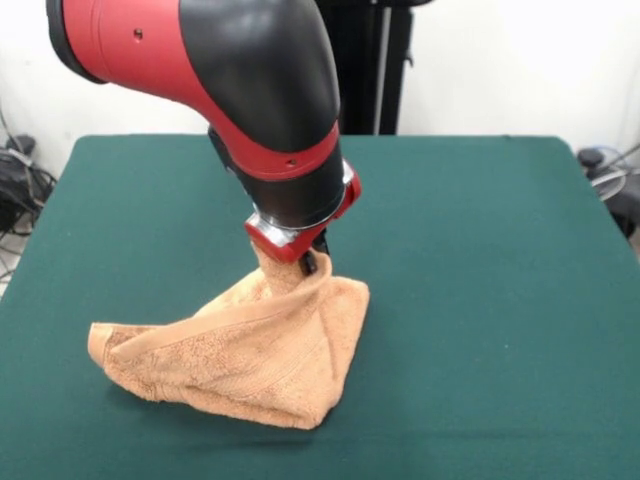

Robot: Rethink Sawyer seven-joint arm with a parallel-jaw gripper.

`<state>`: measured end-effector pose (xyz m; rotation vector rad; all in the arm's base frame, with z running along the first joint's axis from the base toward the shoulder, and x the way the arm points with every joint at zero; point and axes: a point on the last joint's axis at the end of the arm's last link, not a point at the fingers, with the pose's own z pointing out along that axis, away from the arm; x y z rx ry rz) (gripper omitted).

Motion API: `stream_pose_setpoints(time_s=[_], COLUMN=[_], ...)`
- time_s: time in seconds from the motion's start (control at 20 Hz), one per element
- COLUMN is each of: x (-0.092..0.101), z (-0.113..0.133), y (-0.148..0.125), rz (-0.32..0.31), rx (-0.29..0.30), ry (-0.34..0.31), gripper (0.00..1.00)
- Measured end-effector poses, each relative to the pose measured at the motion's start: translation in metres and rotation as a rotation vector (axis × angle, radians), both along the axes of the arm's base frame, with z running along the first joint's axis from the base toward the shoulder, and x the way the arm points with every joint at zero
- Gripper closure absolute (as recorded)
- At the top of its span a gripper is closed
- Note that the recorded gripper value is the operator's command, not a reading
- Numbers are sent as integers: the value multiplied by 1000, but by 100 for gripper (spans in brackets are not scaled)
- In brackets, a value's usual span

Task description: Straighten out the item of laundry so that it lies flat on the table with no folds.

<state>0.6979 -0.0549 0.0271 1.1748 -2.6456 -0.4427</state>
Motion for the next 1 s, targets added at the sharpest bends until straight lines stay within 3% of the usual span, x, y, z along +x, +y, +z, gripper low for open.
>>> stream_pose_setpoints(time_s=[0.6, 1.0], x=[4, 17], z=[11, 15], y=[-9, -16], rz=[26, -28], rx=[-27, -75], ry=[43, 27], gripper=[100, 100])
